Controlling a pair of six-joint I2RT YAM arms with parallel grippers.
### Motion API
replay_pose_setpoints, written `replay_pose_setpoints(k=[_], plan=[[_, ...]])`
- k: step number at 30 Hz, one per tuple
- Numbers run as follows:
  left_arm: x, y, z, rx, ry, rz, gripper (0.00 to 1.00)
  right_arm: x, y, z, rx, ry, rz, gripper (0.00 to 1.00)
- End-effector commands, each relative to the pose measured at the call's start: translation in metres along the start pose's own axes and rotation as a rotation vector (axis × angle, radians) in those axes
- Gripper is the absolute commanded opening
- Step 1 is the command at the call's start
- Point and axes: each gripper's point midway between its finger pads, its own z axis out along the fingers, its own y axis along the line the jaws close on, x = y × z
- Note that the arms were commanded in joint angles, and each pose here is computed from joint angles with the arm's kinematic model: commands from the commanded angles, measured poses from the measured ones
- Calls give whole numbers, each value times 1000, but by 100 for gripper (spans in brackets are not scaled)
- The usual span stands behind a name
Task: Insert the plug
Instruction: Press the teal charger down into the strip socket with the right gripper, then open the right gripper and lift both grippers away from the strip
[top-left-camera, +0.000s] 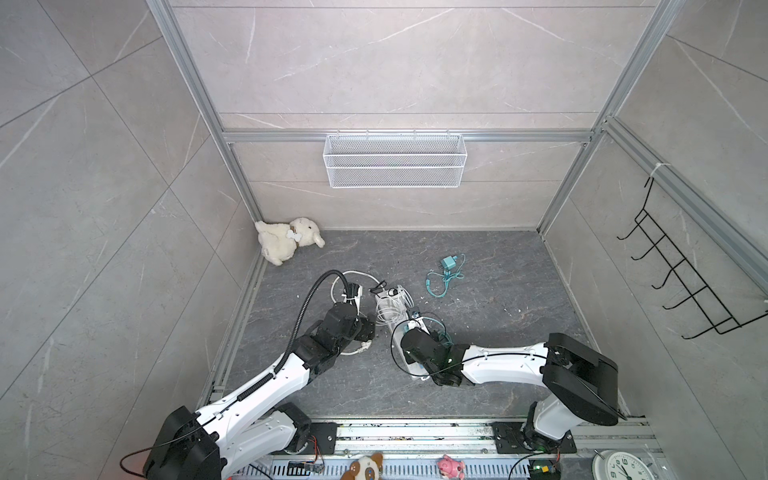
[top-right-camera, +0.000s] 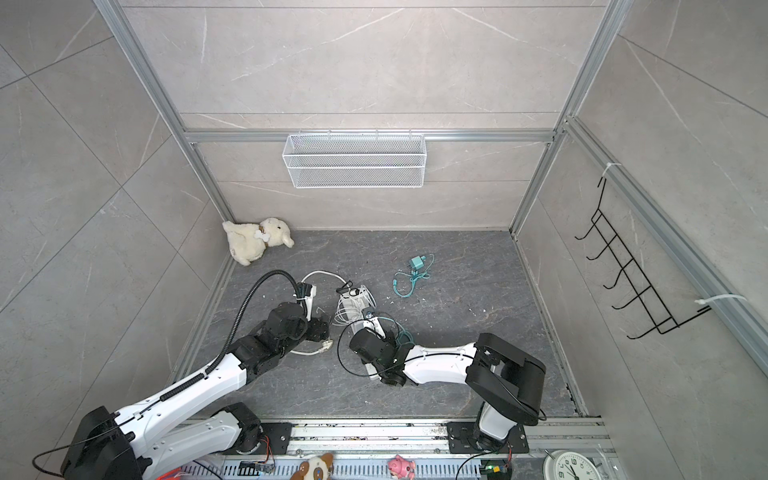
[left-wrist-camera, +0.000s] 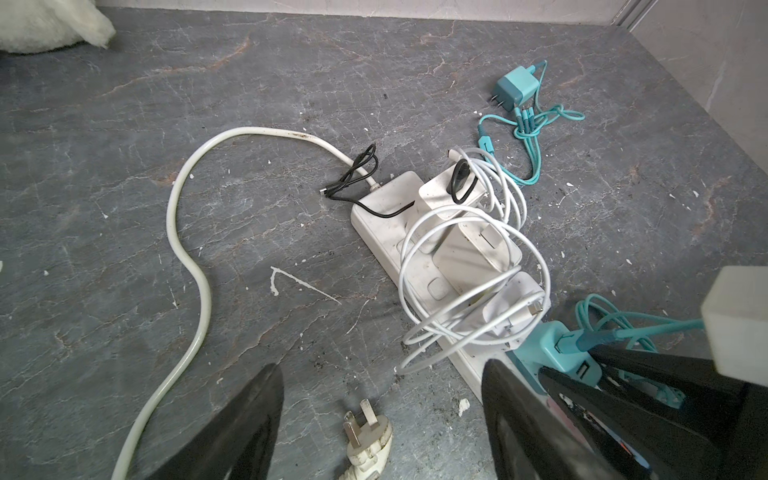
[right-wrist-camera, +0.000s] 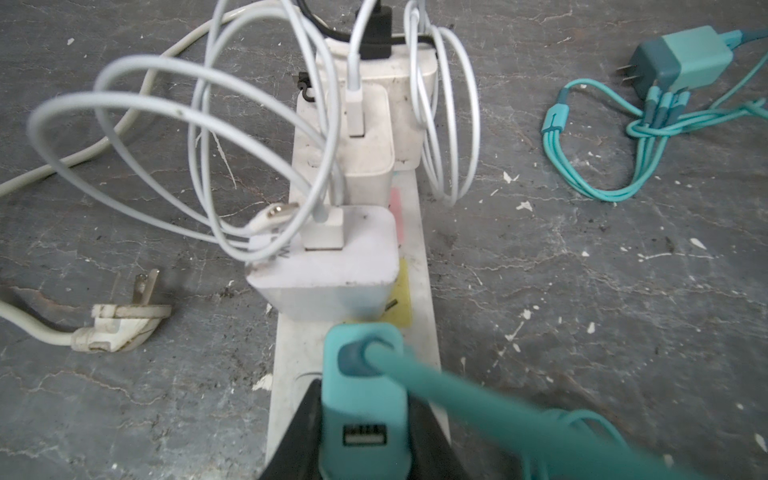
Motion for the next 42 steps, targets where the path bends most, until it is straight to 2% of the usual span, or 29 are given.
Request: replay_pose_setpoints(k=[1,7,14,23,27,33,37,42], plan=[[-14,4,-2,-24,-42,12,80,69,-8,8,7,241,-99,7],[-17,4,-2,-29,-49,9,82,54,-2,4,-11,213,-89,17],[-16,3,-1,-28,-40,17,82,33,5,-4,-43,173,-86,36],[-20,0,0,-23,-38,20,85,8,13,-21,-99,127,-81,50],[-37,-5,0,-22,-52,63,87,-1,12,-42,-130,148,-63,53],[-82,-26,14,-8,-54,167,91,-16,-6,-87,-134,182,-30,53],[-114,-45,36,15,-60,215,92,-43,-32,-113,-80,143,-6,55],[-145,-75,75,77,-55,278,92,-82,-75,-121,-5,103,87,57]])
